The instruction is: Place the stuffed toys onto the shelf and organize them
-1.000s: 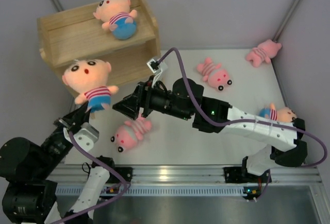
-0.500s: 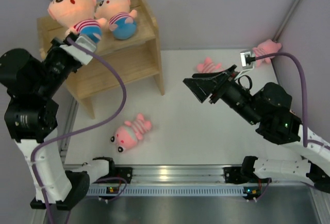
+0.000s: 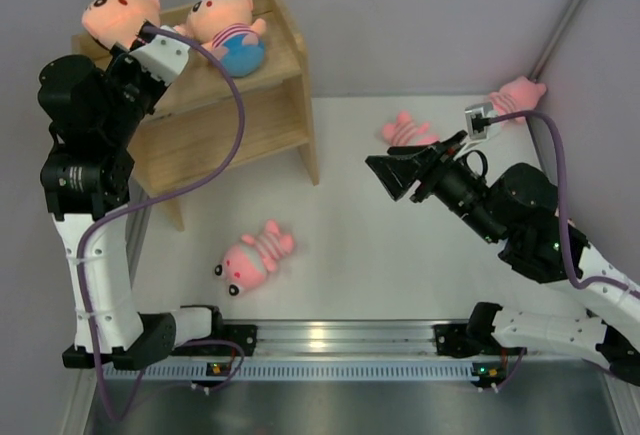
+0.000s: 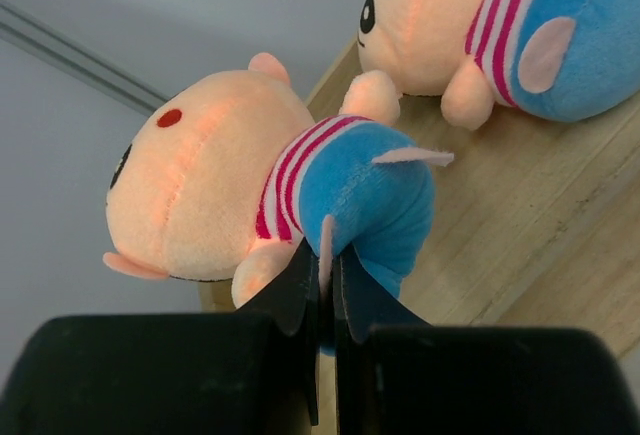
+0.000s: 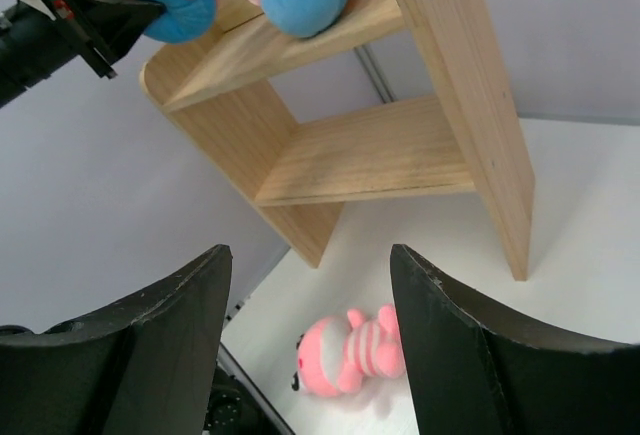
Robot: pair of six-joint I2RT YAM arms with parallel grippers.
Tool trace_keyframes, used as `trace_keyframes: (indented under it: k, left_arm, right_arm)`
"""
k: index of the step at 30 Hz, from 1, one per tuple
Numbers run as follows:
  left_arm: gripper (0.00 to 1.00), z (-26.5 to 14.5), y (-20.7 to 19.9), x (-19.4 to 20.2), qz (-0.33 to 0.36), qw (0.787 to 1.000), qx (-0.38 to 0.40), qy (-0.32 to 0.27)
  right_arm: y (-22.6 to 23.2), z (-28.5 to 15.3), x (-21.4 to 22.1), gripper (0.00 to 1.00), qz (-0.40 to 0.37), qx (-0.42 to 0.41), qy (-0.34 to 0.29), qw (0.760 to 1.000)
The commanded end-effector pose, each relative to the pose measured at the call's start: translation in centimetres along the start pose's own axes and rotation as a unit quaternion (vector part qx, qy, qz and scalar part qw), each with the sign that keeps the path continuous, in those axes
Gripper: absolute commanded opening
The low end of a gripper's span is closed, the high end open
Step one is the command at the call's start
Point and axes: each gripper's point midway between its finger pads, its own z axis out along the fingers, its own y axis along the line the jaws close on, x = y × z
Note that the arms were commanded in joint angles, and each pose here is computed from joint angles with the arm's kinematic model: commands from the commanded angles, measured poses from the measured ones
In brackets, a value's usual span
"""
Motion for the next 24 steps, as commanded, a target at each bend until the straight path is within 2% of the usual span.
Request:
trace_keyframes:
  k: [1,7,11,16,19,24]
  left_arm:
    - [0.0,-0.4,2.6,-0.6,0.015,0.998,-0.061,-0.011]
    - [0.0,2.6,0.7,1.9,-0.004,1.0,-0.018,0.008]
    - [0.0,3.7,-0.9,2.4,-0.004,1.0,0.02,-0.001]
    - [0.0,4.5,-3.1,2.1,-0.004,0.997,0.078,-0.026]
    - [0.0,4.8,-4.4,0.6,-0.014,0.991,0.12,-0.064]
    - [0.0,5.3,-5.6,-0.5,-0.021,0.982,0.163,-0.094]
  right_arm:
    - [-0.7,0.0,-0.3,0.65,-0.015,0.01,-0.005,1.0]
    - [-2.6,0.3,0.2,0.65,-0.02,0.047,0.005,0.999]
    - [-3.9,0.4,0.4,0.65,-0.023,0.069,0.01,0.997]
    - [-5.0,0.3,0.7,0.65,-0.031,0.082,0.014,0.996]
    - [-6.1,0.0,0.7,0.65,-0.046,0.099,0.018,0.994]
    - [-11.6,-0.6,1.7,0.66,-0.072,0.2,0.047,0.976]
